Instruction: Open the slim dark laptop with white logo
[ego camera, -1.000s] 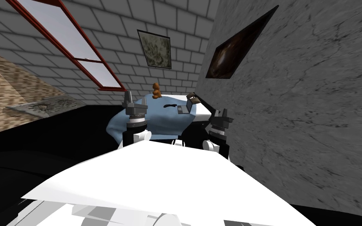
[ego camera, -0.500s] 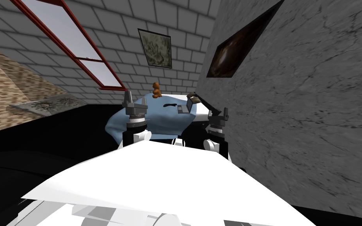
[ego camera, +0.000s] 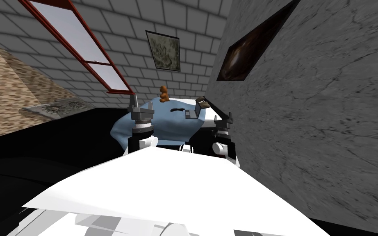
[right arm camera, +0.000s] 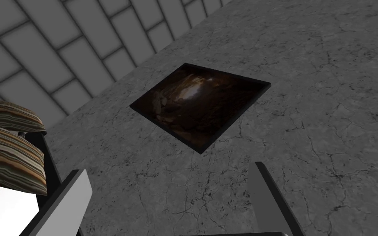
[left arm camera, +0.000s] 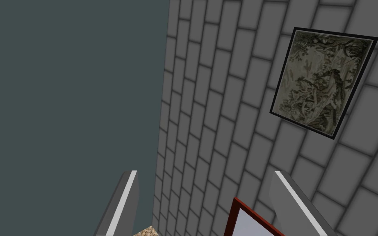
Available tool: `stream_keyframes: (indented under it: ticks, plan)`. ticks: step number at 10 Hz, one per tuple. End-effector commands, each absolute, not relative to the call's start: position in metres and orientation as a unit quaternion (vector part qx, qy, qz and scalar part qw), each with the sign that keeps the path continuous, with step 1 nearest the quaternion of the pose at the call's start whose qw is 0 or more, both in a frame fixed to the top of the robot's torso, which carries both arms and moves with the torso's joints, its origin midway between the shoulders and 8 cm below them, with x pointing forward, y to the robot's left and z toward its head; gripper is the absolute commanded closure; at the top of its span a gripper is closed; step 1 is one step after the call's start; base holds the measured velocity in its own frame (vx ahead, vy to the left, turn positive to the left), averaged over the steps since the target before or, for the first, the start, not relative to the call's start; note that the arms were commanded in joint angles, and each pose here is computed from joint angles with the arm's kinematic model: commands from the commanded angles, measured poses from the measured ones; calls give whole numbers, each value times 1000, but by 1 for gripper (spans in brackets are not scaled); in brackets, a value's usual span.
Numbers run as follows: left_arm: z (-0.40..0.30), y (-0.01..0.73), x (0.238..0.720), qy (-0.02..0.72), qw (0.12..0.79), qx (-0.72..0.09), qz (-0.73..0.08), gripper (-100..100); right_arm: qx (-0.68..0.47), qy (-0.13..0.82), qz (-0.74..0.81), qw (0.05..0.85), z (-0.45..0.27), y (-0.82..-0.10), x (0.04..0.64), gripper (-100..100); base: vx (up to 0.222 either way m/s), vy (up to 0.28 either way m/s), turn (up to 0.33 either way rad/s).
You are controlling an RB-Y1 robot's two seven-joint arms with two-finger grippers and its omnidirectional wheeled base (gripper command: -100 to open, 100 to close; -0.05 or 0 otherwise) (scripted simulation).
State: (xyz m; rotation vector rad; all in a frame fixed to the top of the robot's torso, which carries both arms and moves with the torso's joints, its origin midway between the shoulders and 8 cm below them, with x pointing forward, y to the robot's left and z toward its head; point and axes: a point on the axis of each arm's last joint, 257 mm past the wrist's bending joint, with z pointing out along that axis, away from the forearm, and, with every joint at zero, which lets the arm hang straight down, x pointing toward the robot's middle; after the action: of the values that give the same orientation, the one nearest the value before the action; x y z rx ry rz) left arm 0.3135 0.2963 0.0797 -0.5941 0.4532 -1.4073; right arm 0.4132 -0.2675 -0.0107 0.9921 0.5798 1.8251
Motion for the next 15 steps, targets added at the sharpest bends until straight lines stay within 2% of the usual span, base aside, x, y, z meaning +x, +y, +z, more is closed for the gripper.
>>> stream_keyframes:
  ticks: [1, 6, 15]
  plan:
    - [80, 296, 313, 203, 699, -267, -632, 0, 431, 225, 759, 433, -23, -267, 431, -100, 23, -54, 21]
    - [80, 296, 313, 203, 699, -267, -632, 0, 491, 192, 782, 333, -50, -264, 477, -100, 23, -52, 50]
    - [80, 296, 313, 203, 699, -267, -632, 0, 559, 134, 793, 200, -82, -256, 526, -100, 20, -43, 35]
